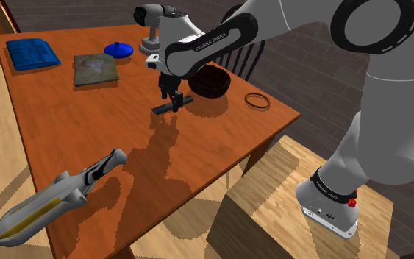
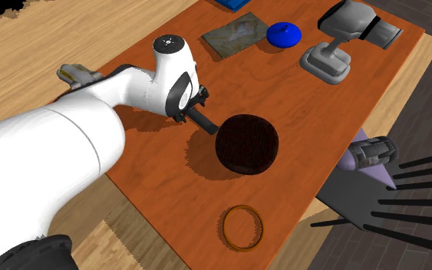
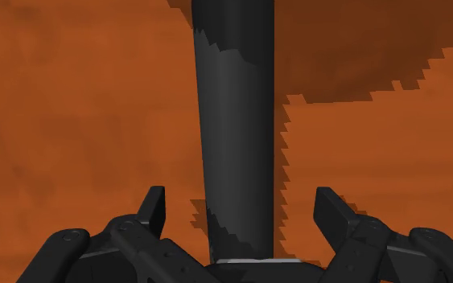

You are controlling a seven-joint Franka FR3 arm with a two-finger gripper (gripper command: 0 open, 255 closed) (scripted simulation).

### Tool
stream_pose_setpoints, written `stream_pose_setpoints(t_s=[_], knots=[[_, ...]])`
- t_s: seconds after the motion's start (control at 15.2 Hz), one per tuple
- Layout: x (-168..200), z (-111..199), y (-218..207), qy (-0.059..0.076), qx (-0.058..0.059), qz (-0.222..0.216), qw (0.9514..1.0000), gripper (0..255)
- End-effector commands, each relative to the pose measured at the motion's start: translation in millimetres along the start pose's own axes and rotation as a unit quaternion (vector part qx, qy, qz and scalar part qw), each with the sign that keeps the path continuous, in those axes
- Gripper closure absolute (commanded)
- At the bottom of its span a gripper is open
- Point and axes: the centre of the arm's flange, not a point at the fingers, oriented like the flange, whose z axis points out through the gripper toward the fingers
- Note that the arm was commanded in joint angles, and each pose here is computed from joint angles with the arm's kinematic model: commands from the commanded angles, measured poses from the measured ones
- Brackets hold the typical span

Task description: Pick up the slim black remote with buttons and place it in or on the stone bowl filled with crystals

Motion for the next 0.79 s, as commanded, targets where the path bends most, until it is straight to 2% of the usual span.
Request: stream_pose_setpoints(t_s=[0.0, 0.07, 0.73], knots=[[0.0, 0.0, 0.0, 0.0, 0.0, 0.0, 1.0, 0], [0.0, 0.0, 0.0, 0.0, 0.0, 0.0, 1.0, 255], [0.1, -5.2, 0.4, 0.0, 0.0, 0.0, 1.0, 255]])
